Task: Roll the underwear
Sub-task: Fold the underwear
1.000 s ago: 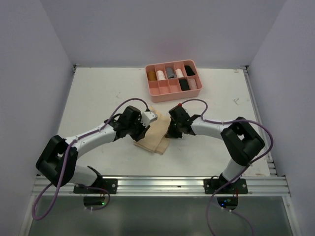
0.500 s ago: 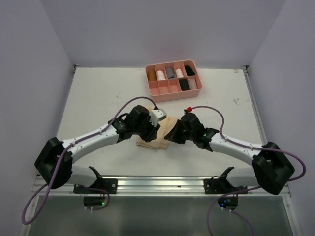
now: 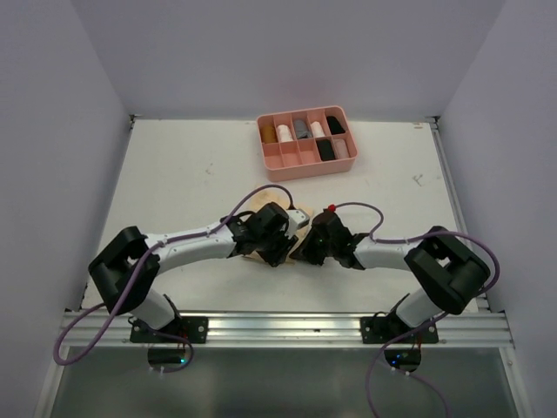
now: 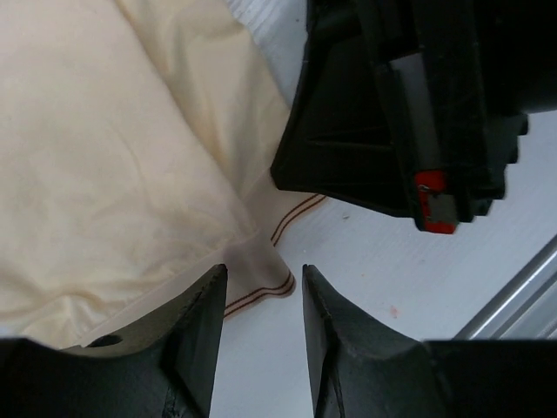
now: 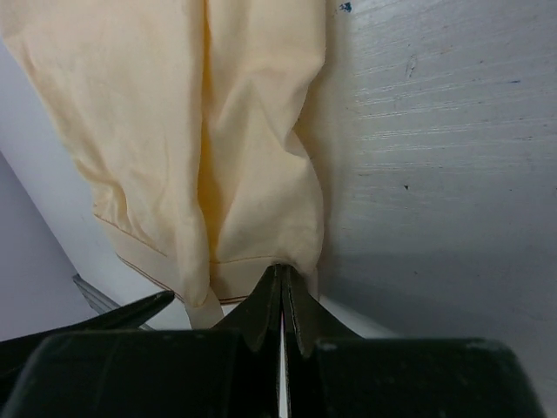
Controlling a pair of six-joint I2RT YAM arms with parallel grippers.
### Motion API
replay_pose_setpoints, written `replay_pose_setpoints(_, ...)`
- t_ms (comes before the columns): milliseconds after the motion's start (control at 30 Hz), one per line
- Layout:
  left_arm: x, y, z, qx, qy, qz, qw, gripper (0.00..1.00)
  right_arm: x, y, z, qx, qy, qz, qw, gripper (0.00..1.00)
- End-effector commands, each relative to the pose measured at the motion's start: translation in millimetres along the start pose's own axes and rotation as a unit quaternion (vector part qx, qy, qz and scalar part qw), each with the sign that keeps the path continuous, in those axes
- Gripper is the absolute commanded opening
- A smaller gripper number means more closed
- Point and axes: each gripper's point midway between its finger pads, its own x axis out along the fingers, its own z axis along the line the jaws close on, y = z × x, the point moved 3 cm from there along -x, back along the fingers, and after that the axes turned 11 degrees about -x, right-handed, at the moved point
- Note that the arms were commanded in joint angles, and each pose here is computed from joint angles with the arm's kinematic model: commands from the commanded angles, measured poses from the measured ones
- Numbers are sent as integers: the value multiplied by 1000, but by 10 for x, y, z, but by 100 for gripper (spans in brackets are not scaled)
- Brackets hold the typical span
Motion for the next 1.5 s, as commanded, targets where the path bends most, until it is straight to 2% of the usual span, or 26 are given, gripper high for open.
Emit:
replay_pose_setpoints(0, 33, -120, 50, -16, -34, -12, 999, 43, 39, 34, -12, 16, -12, 0, 1000, 0)
replay_pose_setpoints(267, 126, -127, 53, -13, -38, 1, 999, 30, -37, 64, -15, 14, -14, 2, 1000, 0)
replay_pose_setpoints(367, 79, -189, 26, -9, -35, -3, 999, 16, -62, 75, -25, 11, -12, 4, 1000, 0)
replay_pose_setpoints(433, -1, -249, -15, -4, -25, -13, 1000, 2, -67, 90, -44, 12, -11, 5, 1000, 0)
replay_pose_setpoints(467, -36, -286, -55, -4, -14, -18, 1000, 0, -65, 91, -48, 12, -11, 6, 1000, 0)
replay_pose_setpoints(800, -231, -501, -323, 0, 40, -41, 998, 0, -41, 111, -51, 16, -16, 10, 1000, 0)
replay_pose_setpoints(1067, -265, -568, -361, 4, 44, -48, 998, 0, -93, 123, -75, 7, -6, 14, 1000, 0)
replay_pose_setpoints(1200, -346, -531, -304, 1, 38, -54, 998, 0, -259, 26, 11, -26, -2, -3, 1000, 0)
replay_pose_setpoints(1267, -432, -571, -321, 0, 46, -70, 997, 0, -412, -99, 142, -39, -20, -37, 998, 0)
replay_pose_setpoints(1367, -502, -647, -353, -2, 54, -90, 994, 0, -583, -171, 256, -18, -57, -70, 996, 4)
replay_pose_setpoints(1467, -465, -632, -343, -3, 50, -80, 996, 0, -630, -177, 274, -6, -64, -75, 995, 6)
